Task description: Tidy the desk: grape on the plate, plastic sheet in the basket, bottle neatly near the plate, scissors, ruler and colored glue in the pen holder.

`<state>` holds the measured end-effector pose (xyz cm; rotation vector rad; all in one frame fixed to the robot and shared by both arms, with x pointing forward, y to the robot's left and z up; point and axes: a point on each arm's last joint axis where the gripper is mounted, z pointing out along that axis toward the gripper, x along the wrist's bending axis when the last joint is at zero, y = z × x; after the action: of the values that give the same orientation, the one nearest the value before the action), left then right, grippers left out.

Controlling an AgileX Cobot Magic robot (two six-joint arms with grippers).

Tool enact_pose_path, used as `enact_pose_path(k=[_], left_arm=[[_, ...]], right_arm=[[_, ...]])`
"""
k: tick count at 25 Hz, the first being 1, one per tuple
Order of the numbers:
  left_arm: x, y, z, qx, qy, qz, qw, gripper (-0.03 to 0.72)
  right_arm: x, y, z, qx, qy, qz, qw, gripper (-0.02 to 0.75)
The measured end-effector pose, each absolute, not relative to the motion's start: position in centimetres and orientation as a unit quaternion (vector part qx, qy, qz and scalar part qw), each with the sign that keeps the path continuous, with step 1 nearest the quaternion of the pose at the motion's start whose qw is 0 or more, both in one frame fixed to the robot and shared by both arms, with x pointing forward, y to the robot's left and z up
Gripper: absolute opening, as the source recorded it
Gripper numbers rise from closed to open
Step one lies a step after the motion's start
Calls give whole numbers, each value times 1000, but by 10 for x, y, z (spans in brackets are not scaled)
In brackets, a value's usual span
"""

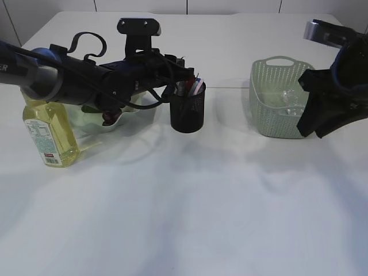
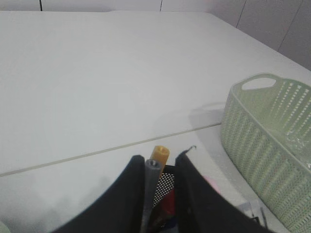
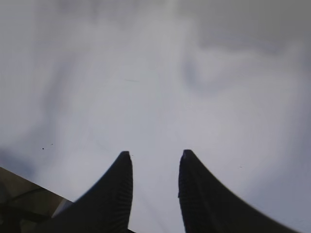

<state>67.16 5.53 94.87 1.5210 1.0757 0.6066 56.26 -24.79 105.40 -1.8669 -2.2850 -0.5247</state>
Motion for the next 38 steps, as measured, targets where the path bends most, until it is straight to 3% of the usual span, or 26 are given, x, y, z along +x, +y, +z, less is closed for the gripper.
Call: enact_pose_path(k=[11,17,22,29,33,38], left_arm=[[669,57,957,656,462,251,542,181],[658,63,999,668,459,251,529,273],[644,72,1025,691,476,237,490,295],[614,91,1073,716,496,222,438,323],[590,106,1102,728,505,214,410,376],[556,126,1140,736,516,206,386,386]], right_arm=[[563,-248,1054,-621,-760,-175,73,272],[563,-246,1056,-622,-757,-183,77,272],[570,-245,1075,-615,-759,-208,53,276],[556,-246,1116,-600,-760,-251,7,400],[544,-245,1132,-593,-758,-273,-5,413],[526,-244,1154,-583,-753,-304,-17,415]])
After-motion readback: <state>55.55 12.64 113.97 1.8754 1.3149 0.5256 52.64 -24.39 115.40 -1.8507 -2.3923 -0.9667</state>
